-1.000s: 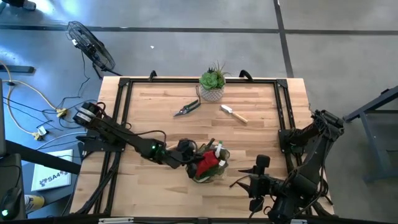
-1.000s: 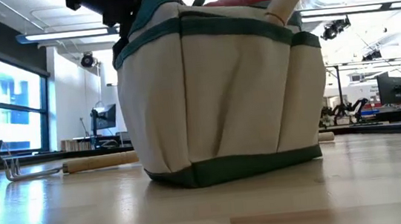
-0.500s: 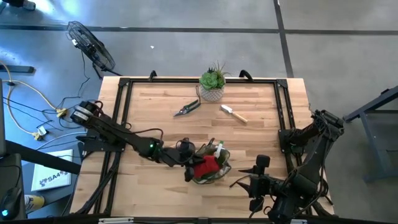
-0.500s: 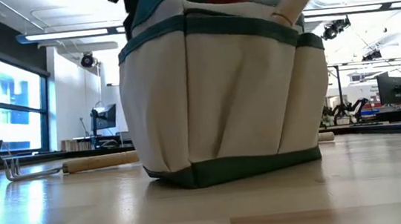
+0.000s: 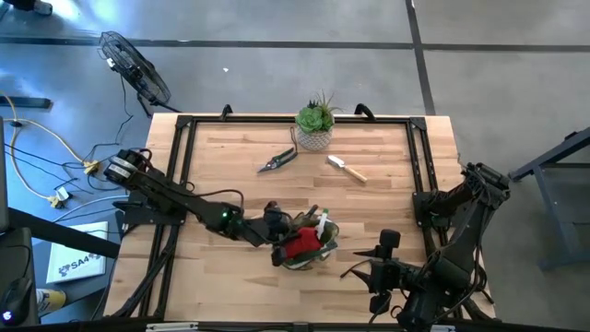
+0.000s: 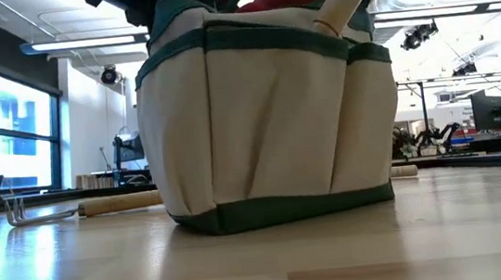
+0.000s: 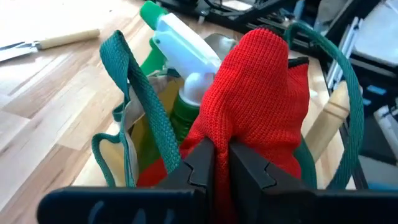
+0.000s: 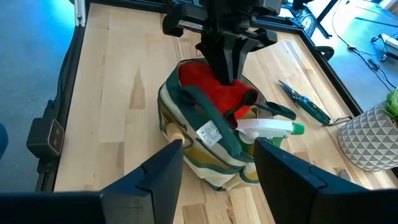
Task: Pick & Place Garden tools in Gardening bag
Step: Put the red gloves into the green gardening bag, then put the bottom green shear scissors into the green gardening bag
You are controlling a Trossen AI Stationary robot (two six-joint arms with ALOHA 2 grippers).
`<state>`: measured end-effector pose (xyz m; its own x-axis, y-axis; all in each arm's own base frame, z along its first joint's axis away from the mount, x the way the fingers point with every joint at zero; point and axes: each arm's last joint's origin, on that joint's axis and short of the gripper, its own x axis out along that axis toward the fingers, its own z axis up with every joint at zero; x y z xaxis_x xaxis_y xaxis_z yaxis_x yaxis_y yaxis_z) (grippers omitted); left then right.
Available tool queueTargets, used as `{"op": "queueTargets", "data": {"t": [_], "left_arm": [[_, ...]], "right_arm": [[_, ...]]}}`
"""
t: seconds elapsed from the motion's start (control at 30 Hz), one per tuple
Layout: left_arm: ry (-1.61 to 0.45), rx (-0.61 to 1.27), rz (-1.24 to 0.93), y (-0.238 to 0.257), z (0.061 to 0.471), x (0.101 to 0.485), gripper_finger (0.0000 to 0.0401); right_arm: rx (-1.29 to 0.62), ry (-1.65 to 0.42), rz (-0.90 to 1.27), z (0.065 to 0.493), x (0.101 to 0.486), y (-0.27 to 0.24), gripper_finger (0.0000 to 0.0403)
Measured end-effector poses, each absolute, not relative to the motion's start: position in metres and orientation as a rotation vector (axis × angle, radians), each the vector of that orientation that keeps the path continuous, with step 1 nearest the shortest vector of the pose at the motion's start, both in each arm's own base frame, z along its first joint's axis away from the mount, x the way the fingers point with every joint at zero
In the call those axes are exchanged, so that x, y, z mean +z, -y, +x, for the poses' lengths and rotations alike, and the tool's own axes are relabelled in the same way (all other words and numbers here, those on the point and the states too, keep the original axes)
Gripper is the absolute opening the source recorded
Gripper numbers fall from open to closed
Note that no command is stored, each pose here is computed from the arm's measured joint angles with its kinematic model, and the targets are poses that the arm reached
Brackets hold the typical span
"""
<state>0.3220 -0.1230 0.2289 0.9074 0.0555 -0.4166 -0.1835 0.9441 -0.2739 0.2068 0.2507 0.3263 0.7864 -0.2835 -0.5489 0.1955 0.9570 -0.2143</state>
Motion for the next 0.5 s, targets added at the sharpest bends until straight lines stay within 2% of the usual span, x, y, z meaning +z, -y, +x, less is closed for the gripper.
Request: {"op": "queueTargets", "data": {"t": [0.17, 0.5], "left_arm": [[-0.46, 0.126, -0.29, 0.1225, 0.3201, 0.2251, 0.0061], [-0.45, 0.146, -0.282, 0.1216, 0.3197, 0.2265, 0.0188]], "right_arm": [[-0.259, -0.614, -0.148, 0.2069, 0.3263, -0.2507, 0.0188], [-0.259, -0.613, -0.147, 0.2069, 0.3264, -0.2508, 0.0188]]}}
